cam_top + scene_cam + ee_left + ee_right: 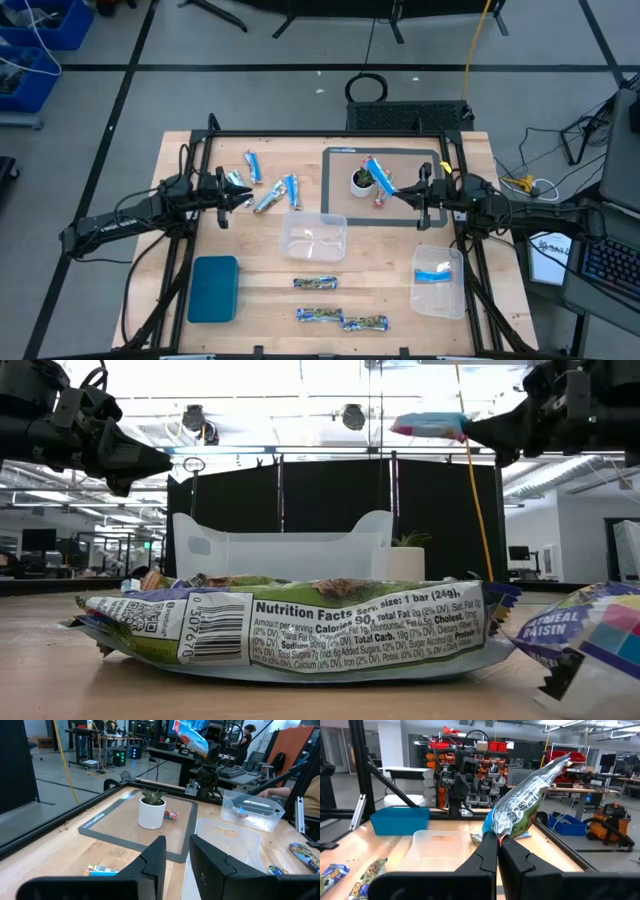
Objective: Pick and place Granola Bars by type
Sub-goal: Put the red granola bar into the right transparent bin
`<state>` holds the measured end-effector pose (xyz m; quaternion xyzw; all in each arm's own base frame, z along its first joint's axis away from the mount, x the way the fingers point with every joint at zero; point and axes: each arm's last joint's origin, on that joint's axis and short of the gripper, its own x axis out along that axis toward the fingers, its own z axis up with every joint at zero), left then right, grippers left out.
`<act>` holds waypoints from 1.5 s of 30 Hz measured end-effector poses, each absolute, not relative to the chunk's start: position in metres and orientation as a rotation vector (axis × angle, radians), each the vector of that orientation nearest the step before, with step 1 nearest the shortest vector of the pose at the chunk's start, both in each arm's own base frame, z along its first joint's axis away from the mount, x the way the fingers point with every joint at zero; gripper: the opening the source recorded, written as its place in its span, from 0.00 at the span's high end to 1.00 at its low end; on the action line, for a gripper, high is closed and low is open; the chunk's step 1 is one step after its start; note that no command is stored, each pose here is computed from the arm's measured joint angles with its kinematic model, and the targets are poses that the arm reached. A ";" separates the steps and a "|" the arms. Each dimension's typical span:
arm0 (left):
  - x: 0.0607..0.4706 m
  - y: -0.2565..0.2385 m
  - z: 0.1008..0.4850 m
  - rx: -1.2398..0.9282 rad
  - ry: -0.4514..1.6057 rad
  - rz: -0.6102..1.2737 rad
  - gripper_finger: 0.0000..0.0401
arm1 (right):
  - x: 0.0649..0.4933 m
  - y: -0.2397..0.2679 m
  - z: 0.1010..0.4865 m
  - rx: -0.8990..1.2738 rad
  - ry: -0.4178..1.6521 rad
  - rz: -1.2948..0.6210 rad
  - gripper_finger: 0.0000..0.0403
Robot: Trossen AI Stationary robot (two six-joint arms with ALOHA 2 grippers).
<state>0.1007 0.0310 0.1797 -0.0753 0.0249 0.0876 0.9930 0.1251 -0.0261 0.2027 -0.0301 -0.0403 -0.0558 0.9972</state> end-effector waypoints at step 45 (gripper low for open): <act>0.101 0.031 0.180 -0.151 0.049 0.176 0.77 | 0.114 0.000 0.236 0.277 -0.083 0.187 1.00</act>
